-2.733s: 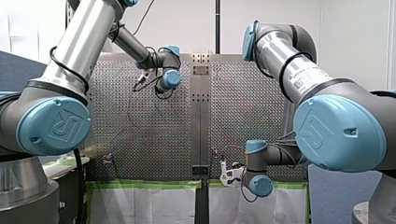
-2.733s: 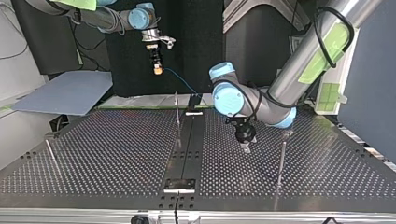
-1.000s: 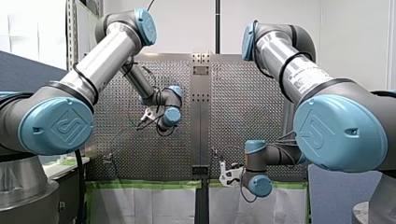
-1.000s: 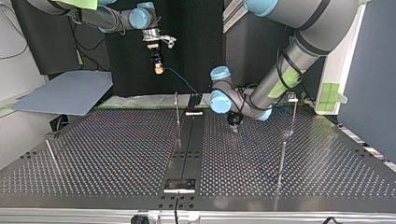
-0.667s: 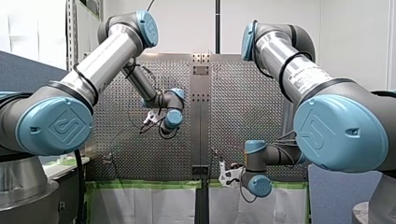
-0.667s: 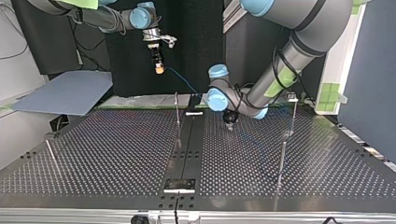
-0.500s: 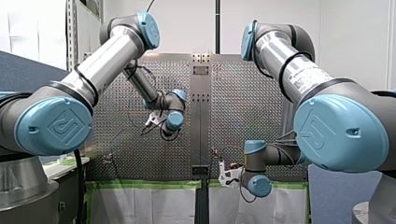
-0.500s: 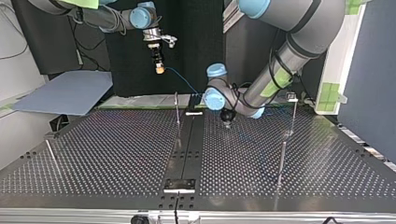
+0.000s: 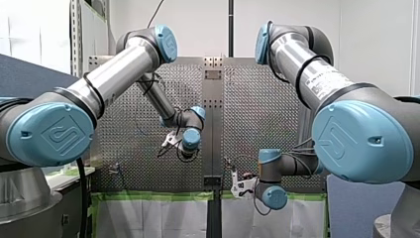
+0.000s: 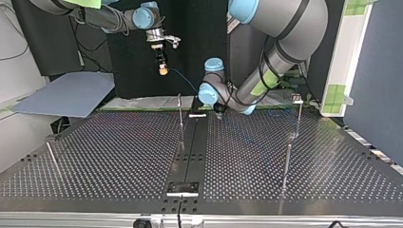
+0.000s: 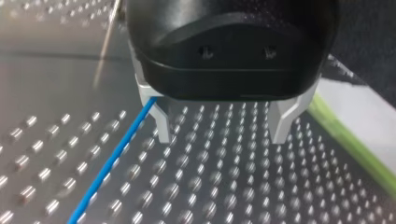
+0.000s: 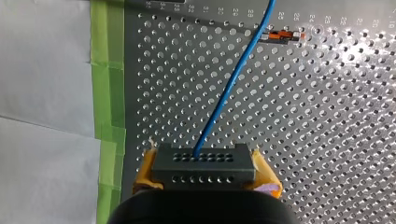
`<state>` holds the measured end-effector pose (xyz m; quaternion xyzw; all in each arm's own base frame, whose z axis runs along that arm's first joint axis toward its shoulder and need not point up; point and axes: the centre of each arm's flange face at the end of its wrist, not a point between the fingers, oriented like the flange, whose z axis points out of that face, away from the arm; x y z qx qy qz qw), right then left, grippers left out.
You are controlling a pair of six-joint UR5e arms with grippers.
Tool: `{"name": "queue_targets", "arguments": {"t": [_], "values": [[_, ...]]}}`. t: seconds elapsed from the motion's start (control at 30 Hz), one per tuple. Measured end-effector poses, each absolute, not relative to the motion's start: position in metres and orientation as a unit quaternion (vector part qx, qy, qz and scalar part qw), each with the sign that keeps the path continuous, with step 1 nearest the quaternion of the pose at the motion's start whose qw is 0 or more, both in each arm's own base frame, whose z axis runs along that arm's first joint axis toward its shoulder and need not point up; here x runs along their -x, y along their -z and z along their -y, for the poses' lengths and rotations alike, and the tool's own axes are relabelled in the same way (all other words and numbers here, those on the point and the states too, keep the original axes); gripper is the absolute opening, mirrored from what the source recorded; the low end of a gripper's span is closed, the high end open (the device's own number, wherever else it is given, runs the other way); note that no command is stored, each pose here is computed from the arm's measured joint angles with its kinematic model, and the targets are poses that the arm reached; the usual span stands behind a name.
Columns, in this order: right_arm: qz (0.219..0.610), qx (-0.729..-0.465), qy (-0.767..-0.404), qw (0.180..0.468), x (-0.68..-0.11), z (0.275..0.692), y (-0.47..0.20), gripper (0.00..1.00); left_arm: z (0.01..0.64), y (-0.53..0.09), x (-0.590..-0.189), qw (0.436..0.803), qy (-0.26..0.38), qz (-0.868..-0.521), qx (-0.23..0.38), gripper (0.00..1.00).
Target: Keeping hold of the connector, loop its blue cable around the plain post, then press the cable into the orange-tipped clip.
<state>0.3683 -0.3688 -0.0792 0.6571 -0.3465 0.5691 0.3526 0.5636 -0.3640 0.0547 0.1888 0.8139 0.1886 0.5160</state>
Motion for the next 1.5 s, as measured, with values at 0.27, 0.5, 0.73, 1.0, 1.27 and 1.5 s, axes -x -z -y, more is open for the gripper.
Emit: {"name": "queue_targets", "arguments": {"t": [0.27, 0.5, 0.73, 1.0, 1.27, 1.5], "values": [[0.345, -0.657, -0.57, 0.352, -0.37, 0.368, 0.079, 0.0, 0.377, -0.019, -0.551, 0.486, -0.174, -0.829, -0.214, 0.99], [0.345, -0.658, -0.57, 0.35, -0.37, 0.367, 0.079, 0.0, 0.389, -0.001, -0.538, 0.471, -0.154, -0.838, -0.23, 0.99], [0.345, -0.659, -0.569, 0.349, -0.37, 0.367, 0.08, 0.0, 0.404, 0.002, -0.529, 0.473, -0.115, -0.843, -0.231, 0.99], [0.345, -0.66, -0.569, 0.349, -0.37, 0.367, 0.08, 0.0, 0.418, 0.004, -0.521, 0.474, -0.071, -0.847, -0.229, 0.99], [0.345, -0.66, -0.569, 0.349, -0.37, 0.367, 0.08, 0.0, 0.429, 0.006, -0.513, 0.466, -0.022, -0.856, -0.225, 0.99], [0.345, -0.66, -0.569, 0.349, -0.37, 0.367, 0.08, 0.0, 0.432, 0.008, -0.509, 0.459, 0.012, -0.862, -0.215, 0.99]]}}
